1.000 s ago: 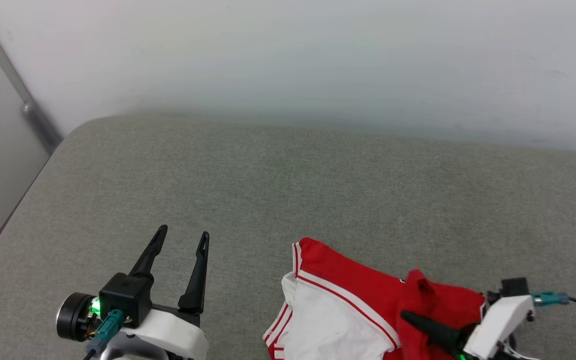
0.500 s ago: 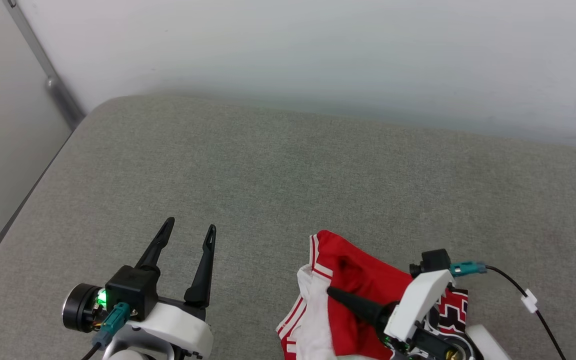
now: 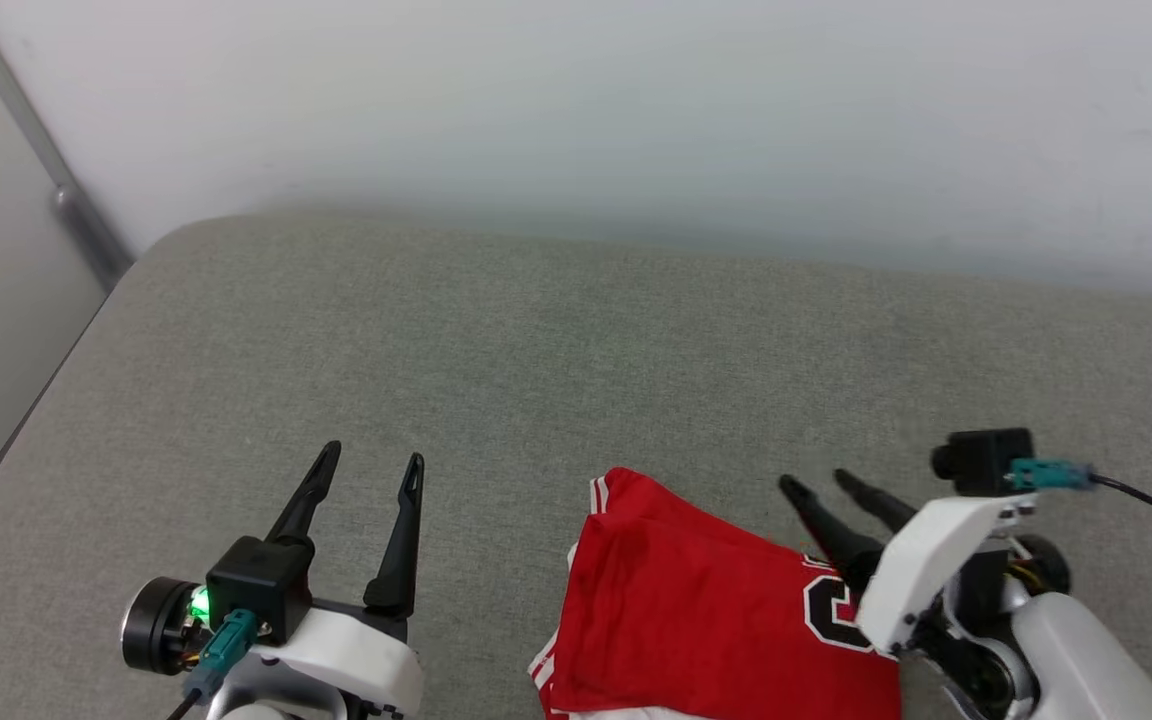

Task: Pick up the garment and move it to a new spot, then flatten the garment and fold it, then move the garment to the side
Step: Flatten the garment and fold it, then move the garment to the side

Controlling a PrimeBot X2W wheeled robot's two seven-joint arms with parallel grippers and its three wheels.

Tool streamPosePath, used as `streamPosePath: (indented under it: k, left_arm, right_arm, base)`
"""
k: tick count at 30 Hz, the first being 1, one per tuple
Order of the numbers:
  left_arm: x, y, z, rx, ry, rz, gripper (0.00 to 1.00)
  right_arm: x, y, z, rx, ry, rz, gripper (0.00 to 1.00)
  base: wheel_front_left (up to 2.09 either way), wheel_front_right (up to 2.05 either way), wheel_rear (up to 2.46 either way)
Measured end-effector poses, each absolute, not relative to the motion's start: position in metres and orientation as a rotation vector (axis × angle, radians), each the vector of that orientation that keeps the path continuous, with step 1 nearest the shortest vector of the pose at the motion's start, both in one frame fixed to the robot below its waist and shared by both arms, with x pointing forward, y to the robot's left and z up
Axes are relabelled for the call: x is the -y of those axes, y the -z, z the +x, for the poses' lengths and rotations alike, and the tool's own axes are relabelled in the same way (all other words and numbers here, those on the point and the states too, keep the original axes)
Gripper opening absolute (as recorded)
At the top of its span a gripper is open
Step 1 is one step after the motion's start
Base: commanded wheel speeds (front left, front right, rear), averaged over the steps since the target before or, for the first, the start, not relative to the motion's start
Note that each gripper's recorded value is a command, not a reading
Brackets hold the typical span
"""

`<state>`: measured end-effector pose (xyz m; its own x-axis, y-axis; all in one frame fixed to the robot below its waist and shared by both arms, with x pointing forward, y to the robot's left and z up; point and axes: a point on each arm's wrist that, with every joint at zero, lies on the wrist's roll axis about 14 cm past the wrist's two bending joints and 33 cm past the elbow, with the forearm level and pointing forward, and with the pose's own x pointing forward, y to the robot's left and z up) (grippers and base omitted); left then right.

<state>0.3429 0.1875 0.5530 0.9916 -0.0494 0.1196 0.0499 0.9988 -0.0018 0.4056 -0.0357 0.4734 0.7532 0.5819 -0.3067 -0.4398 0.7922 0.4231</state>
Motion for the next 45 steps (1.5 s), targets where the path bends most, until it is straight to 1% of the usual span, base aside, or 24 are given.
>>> streamPosePath:
  k: [3,6,11,14,20,26,35,37,40,45]
  left_arm:
    - [-0.185,-0.552,0.344,0.119,0.052,-0.01,1.0]
    - [-0.185,-0.551,0.345,0.117,0.048,-0.017,1.0]
    - [-0.188,-0.55,0.349,0.118,0.04,-0.015,1.0]
    - [-0.193,-0.55,0.351,0.118,0.03,-0.009,1.0]
    - [-0.194,-0.545,0.35,0.108,0.028,0.002,1.0]
    - [-0.196,-0.54,0.347,0.094,0.028,0.007,1.0]
    - [-0.194,-0.535,0.349,0.08,0.038,0.003,1.0]
    - [-0.193,-0.536,0.349,0.082,0.039,0.001,1.0]
    - [-0.192,-0.536,0.349,0.083,0.043,-0.002,1.0]
    - [-0.189,-0.536,0.351,0.086,0.046,-0.012,1.0]
  right_arm:
    - [0.082,-0.475,0.412,-0.354,-0.443,0.216,1.0]
    - [0.127,-0.487,0.412,-0.257,-0.314,0.142,1.0]
    - [0.178,-0.521,0.398,-0.075,-0.133,0.074,1.0]
    - [0.183,-0.534,0.384,-0.014,-0.092,0.061,1.0]
    - [0.183,-0.55,0.356,0.056,-0.079,0.037,1.0]
    - [0.184,-0.553,0.339,0.06,-0.073,0.034,1.0]
    - [0.186,-0.559,0.334,0.079,-0.067,0.054,1.0]
    - [0.188,-0.556,0.334,0.059,-0.064,0.063,1.0]
    - [0.194,-0.544,0.332,0.002,-0.047,0.124,1.0]
    - [0.232,-0.49,0.321,-0.241,0.065,0.265,1.0]
  base:
    - [0.0,0.0,0.0]
    - [0.0,0.0,0.0]
    - [0.0,0.0,0.0]
    - [0.0,0.0,0.0]
    - [0.0,0.0,0.0]
    - [0.0,0.0,0.0]
    - [0.0,0.0,0.0]
    - [0.0,0.0,0.0]
    - [0.0,0.0,0.0]
    - [0.0,0.0,0.0]
